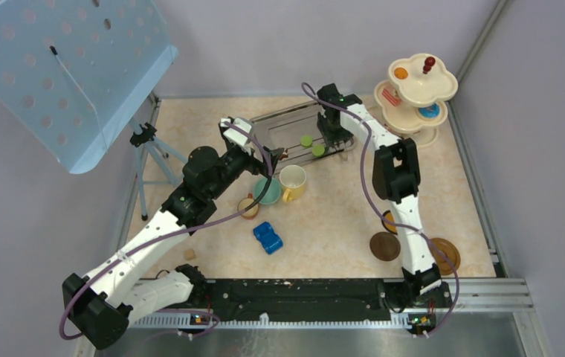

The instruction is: Serve the afternoon tea

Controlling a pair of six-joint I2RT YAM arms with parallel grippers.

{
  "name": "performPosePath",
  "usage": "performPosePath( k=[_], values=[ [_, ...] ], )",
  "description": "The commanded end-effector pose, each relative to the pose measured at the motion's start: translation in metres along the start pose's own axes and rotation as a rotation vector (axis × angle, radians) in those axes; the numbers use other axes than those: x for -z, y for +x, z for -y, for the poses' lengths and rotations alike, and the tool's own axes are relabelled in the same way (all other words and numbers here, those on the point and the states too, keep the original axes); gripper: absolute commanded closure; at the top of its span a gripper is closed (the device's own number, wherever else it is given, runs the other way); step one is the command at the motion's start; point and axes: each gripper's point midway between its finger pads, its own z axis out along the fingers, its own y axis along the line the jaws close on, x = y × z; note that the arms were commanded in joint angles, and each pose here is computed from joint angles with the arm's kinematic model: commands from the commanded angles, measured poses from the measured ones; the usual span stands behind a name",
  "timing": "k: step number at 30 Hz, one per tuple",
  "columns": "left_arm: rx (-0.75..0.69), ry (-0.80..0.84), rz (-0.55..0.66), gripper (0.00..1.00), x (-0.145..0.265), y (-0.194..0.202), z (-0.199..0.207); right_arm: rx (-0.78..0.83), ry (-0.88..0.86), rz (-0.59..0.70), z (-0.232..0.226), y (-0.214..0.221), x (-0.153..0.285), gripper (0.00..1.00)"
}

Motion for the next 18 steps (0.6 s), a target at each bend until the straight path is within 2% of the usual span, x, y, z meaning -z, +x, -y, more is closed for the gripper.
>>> performPosePath(
  k=[1,9,15,18],
  values=[
    [-0.006,-0.002,0.056,0.01,0.002,-0.016,0.0,0.014,0.029,0.021,0.0,-0.009,0.007,0.56],
    [-0.007,-0.001,0.06,0.01,0.003,-0.017,0.0,0.018,0.021,0.015,-0.004,-0.008,0.003,0.56],
    [-0.008,-0.001,0.061,0.01,0.002,-0.017,0.0,0.012,0.051,0.023,0.002,-0.012,0.009,0.78],
    [-0.007,0.0,0.057,0.01,0.002,-0.016,0.0,0.001,0.046,0.053,0.003,-0.019,0.022,0.84]
  ],
)
